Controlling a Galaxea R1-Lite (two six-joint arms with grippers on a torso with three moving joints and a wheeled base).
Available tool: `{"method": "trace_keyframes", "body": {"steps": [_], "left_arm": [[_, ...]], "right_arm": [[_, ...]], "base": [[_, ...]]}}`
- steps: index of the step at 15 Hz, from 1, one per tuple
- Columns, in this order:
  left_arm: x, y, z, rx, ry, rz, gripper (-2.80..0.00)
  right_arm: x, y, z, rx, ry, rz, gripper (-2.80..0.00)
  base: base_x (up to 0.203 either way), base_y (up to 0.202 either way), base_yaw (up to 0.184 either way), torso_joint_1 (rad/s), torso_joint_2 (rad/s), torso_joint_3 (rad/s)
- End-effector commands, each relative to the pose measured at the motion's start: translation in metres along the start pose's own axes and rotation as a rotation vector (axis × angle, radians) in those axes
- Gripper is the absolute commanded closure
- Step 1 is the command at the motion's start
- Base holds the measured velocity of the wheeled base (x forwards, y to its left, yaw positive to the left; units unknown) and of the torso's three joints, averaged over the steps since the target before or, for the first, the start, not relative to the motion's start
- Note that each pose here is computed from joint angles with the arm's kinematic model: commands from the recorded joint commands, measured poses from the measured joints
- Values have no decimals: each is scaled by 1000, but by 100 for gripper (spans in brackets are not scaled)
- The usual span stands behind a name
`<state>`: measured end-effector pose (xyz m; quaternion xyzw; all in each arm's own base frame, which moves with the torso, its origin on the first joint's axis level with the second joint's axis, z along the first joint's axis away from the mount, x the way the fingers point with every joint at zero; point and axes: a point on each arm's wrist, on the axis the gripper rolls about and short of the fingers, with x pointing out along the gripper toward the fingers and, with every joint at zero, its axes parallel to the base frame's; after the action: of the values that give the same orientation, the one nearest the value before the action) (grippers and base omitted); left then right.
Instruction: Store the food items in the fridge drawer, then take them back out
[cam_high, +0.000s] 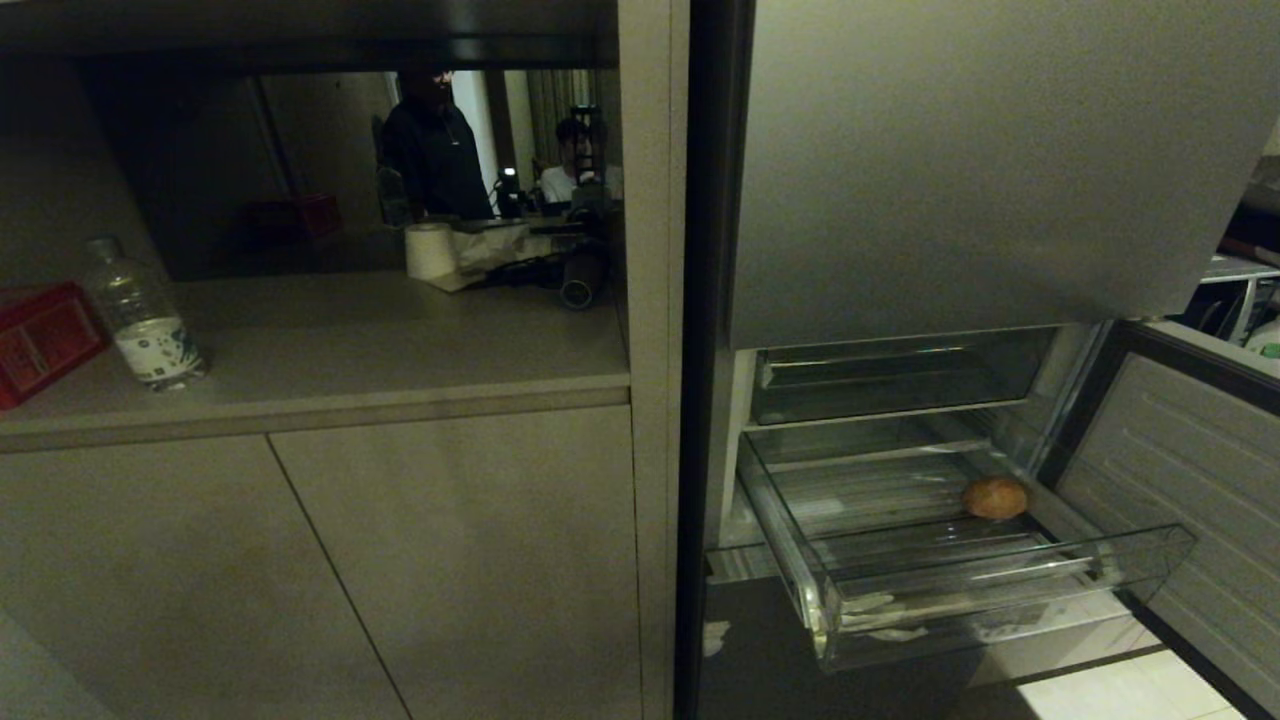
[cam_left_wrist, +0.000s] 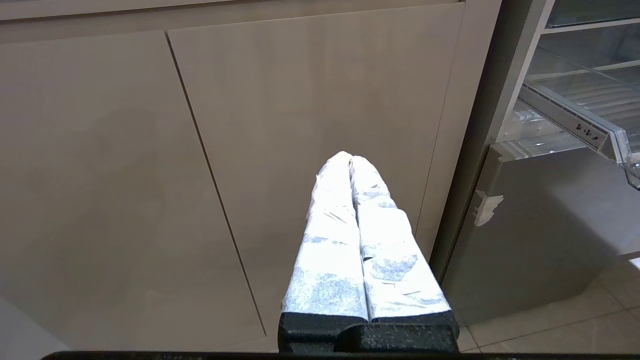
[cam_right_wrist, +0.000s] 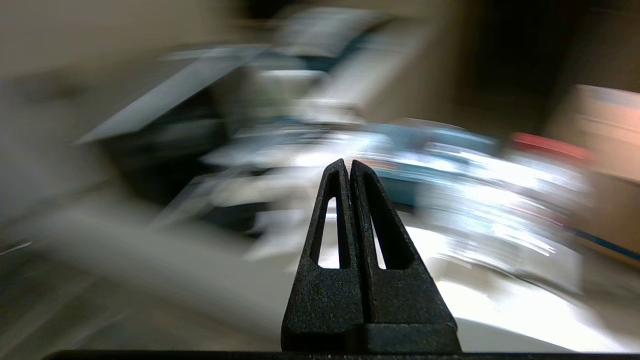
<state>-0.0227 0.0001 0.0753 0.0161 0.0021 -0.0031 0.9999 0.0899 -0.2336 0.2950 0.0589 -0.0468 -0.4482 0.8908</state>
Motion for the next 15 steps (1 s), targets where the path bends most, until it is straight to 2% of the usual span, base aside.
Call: {"method": "trace_keyframes", "body": {"steps": [1, 3, 5, 6, 9, 12, 15], "left_arm": [[0, 0, 0, 0, 2, 0, 0], [0, 0, 0, 0, 2, 0, 0], [0, 0, 0, 0, 2, 0, 0], [0, 0, 0, 0, 2, 0, 0], [0, 0, 0, 0, 2, 0, 0], [0, 0, 0, 2, 0, 0, 0], [0, 0, 0, 0, 1, 0, 0]], "right_arm": [[-20, 75, 3, -3, -28, 307, 0], [-31, 123, -14, -18, 22, 532, 0], [-37, 162, -45, -96, 109, 718, 0], [-33, 177, -66, -141, 174, 775, 0], [-10, 195, -124, -223, 355, 817, 0], [4, 202, -157, -294, 438, 834, 0], [28, 225, -189, -320, 513, 859, 0]], "base": [[0, 0, 0, 0, 0, 0], [0, 0, 0, 0, 0, 0], [0, 0, 0, 0, 0, 0], [0, 0, 0, 0, 0, 0], [0, 0, 0, 0, 0, 0], [0, 0, 0, 0, 0, 0], [0, 0, 0, 0, 0, 0]]}}
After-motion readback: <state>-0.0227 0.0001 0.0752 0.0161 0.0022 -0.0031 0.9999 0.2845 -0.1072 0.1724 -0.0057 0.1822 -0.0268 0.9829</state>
